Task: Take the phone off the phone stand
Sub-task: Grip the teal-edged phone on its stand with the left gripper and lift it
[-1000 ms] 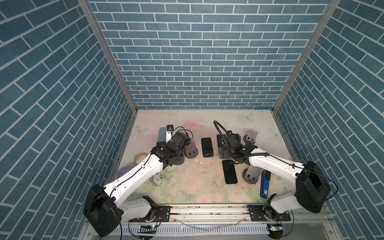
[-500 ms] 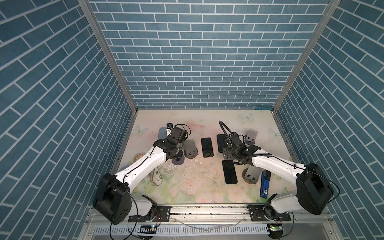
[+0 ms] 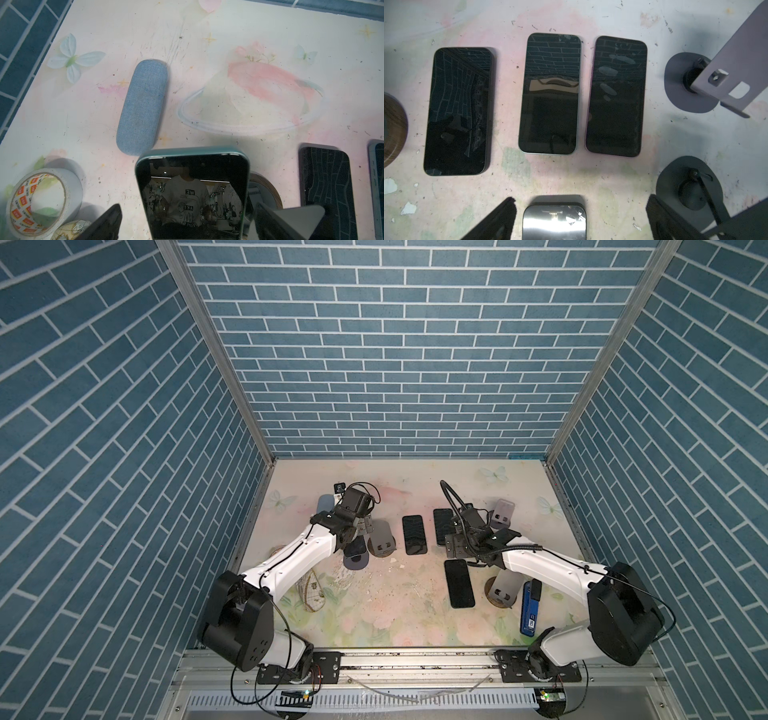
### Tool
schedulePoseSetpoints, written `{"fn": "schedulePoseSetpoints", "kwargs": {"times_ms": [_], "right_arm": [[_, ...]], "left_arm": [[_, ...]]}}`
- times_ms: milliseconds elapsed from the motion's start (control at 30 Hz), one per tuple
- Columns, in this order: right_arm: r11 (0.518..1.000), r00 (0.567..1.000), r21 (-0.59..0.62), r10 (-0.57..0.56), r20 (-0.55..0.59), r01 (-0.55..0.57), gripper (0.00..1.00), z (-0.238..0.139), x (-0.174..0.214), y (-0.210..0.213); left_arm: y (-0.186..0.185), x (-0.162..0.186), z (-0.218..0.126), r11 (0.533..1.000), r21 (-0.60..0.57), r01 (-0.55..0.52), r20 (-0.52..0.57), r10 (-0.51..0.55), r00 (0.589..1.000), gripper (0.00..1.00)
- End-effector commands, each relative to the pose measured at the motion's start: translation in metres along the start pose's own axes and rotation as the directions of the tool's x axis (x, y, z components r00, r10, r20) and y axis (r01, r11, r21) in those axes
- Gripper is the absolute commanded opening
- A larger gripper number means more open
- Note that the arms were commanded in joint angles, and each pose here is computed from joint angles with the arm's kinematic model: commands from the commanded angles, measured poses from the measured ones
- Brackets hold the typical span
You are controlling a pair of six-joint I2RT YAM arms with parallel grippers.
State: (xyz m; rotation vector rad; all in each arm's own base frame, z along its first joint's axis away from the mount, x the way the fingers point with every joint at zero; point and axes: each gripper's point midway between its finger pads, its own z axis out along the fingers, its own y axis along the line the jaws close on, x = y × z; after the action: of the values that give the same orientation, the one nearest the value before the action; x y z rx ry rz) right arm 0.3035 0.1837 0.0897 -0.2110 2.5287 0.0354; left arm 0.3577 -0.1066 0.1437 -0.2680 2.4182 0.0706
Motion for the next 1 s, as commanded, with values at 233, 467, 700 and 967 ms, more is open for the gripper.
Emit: {"fn": "schedulePoseSetpoints", "kwargs": {"times_ms": [233,467,700,967], "right_arm": [[1.0,0.999,-0.006,-0.008,-0.031,0.008,0.98,0.008,0.006,0.0],[1.0,0.999,-0.009,-0.01,-0.054,0.01,0.99,0.012,0.01,0.002],[1.0,0.998,-0.014,-0.011,-0.069,0.01,0.99,0.016,0.012,0.004],[1.0,0.997,-0.021,-0.005,-0.072,0.003,0.98,0.016,0.012,0.006]], "left_arm": [[0.0,-0.003,0.017,1.0,-0.025,-0.013,-0.008,0.013,1.0,0.94],[0.0,0.003,0.023,1.0,-0.026,-0.012,-0.018,0.012,1.0,0.83],[0.003,0.005,0.02,1.0,-0.023,-0.01,-0.011,0.01,1.0,0.69],[0.007,0.004,0.011,1.0,-0.02,-0.012,-0.006,0.012,1.0,0.62]]}}
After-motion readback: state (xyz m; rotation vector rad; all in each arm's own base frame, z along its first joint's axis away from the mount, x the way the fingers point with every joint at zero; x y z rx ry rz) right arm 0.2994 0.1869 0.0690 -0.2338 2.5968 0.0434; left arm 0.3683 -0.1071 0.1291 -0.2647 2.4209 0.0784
